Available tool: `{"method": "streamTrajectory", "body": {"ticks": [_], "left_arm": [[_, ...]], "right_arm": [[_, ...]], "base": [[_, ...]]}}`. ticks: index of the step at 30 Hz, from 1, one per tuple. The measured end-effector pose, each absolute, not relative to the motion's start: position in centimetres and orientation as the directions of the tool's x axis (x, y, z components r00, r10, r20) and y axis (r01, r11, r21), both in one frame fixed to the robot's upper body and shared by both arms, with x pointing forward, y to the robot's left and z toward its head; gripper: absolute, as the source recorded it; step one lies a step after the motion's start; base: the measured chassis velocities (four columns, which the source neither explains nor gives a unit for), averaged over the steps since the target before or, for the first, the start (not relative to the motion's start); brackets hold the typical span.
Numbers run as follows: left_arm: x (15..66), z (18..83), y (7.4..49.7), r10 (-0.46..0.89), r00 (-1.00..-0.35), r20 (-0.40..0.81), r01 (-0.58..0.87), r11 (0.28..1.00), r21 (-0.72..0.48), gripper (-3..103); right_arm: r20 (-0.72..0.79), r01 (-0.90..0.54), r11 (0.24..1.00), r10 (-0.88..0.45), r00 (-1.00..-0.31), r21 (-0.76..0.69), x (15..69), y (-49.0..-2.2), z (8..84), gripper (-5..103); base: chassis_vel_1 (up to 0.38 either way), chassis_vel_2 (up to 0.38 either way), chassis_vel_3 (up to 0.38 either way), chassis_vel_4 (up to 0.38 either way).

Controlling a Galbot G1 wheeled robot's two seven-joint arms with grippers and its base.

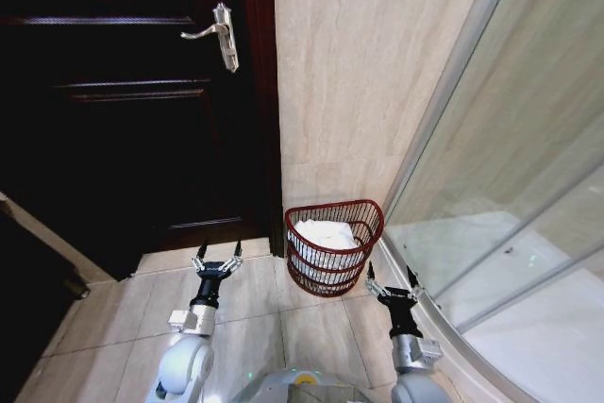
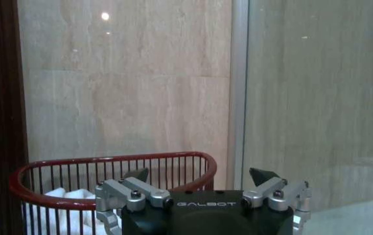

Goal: Discard the used towel into the hamper.

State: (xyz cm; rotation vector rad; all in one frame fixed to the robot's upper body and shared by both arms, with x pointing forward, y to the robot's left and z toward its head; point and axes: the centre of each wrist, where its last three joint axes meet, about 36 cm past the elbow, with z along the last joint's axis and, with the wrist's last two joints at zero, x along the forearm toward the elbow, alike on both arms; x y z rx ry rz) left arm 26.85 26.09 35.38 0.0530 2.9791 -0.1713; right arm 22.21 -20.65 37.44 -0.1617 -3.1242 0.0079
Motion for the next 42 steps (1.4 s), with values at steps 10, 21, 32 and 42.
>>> {"method": "streamTrajectory", "body": {"ticks": [10,21,32,42], "left_arm": [[26.4,36.2,26.0,0.036,-0.984,-0.173,0.052,0.995,-0.089,100],[26.0,36.3,26.4,0.040,-0.985,-0.167,0.055,0.995,-0.083,100],[26.4,36.2,26.6,0.016,-0.989,-0.150,0.029,0.996,-0.083,100],[26.0,36.0,26.0,0.023,-0.990,-0.136,0.036,0.995,-0.090,100]], "right_arm": [[0.000,0.096,0.995,0.096,-0.995,0.001,21.6,-20.1,38.4,100],[-0.012,0.084,0.996,0.084,-0.996,-0.001,20.9,-20.5,38.3,100],[-0.071,0.003,1.000,0.004,-0.998,0.023,20.5,-25.2,38.5,100],[-0.069,0.009,0.999,0.011,-0.998,0.030,19.2,-23.9,38.9,100]], "base": [[0.070,-0.059,-0.056,0.065],[0.047,-0.059,-0.047,0.043],[0.027,-0.017,-0.026,0.025],[0.000,0.000,0.000,0.000]]}}
